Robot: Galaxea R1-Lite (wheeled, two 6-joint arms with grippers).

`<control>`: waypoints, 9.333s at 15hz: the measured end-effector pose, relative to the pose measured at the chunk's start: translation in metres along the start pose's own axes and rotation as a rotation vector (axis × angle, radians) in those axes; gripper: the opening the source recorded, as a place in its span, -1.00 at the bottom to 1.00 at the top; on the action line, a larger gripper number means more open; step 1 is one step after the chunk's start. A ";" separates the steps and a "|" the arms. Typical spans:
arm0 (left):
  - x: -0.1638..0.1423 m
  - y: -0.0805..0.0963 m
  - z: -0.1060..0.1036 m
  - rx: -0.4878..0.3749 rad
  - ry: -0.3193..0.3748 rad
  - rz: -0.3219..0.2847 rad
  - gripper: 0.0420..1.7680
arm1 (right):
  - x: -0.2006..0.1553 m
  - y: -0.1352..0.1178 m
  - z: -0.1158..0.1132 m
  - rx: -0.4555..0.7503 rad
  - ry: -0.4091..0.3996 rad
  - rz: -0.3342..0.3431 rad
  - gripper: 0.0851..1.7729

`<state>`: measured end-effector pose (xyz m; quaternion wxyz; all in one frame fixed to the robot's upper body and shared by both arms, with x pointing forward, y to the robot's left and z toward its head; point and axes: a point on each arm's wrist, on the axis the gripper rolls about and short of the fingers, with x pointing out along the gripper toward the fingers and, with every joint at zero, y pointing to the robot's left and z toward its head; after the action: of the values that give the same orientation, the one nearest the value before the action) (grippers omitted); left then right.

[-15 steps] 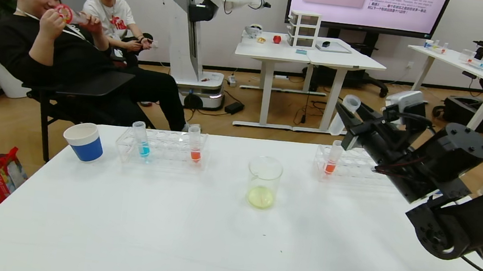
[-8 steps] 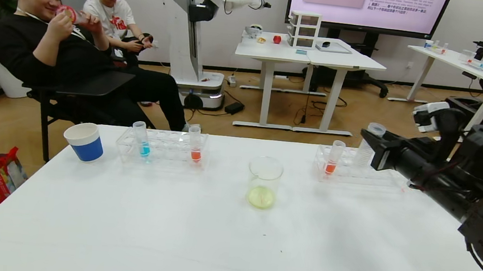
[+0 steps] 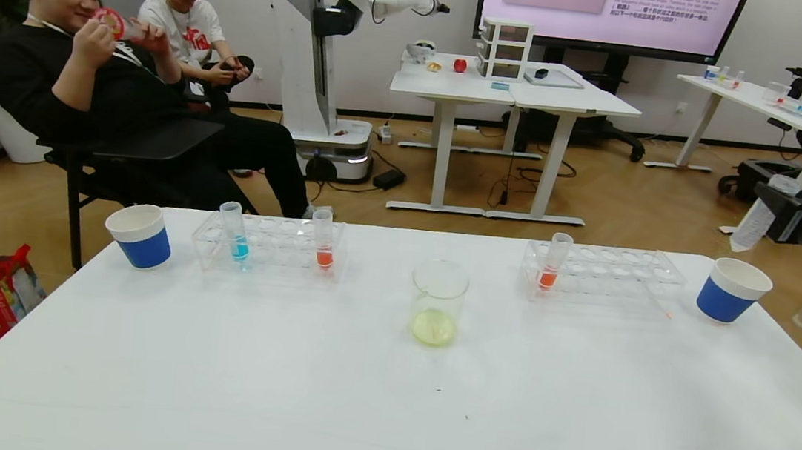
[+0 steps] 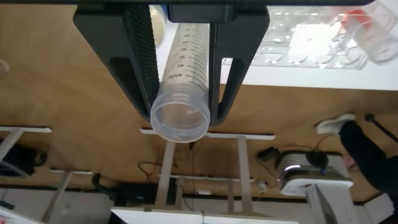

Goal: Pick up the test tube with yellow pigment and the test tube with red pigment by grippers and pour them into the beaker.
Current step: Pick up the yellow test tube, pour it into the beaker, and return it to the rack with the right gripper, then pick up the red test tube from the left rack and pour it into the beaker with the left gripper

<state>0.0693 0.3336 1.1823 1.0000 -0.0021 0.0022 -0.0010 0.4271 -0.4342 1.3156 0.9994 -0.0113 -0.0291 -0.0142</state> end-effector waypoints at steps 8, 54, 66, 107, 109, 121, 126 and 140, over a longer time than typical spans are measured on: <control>0.000 0.000 0.000 0.000 0.000 0.000 0.98 | 0.038 -0.057 -0.029 0.015 0.085 -0.121 -0.52; 0.000 0.000 0.000 0.000 0.000 0.000 0.98 | -0.106 0.115 0.046 -0.027 -0.131 0.157 0.96; 0.000 0.000 0.000 0.000 0.000 0.000 0.98 | -0.328 0.090 0.017 -0.061 -0.271 0.113 0.96; 0.078 -0.002 0.151 0.021 -0.079 -0.039 0.98 | -0.368 0.090 -0.110 0.003 0.059 0.041 0.96; 0.116 -0.004 0.159 0.022 -0.077 -0.041 0.98 | -0.368 0.090 -0.110 0.004 0.059 0.041 0.96; 0.282 -0.076 0.106 -0.014 -0.014 -0.124 0.98 | -0.368 0.090 -0.110 0.003 0.059 0.041 0.96; 0.317 -0.111 0.052 -0.034 -0.024 -0.099 0.98 | -0.368 0.090 -0.110 0.003 0.059 0.041 0.96; 0.389 -0.146 -0.003 -0.053 -0.001 -0.040 0.98 | -0.368 0.090 -0.110 0.004 0.059 0.041 0.96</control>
<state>0.4579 0.1873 1.1782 0.9994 -0.0288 0.0017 -0.0209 0.0691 -0.3368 1.1823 0.9999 -0.0096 0.0004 0.0057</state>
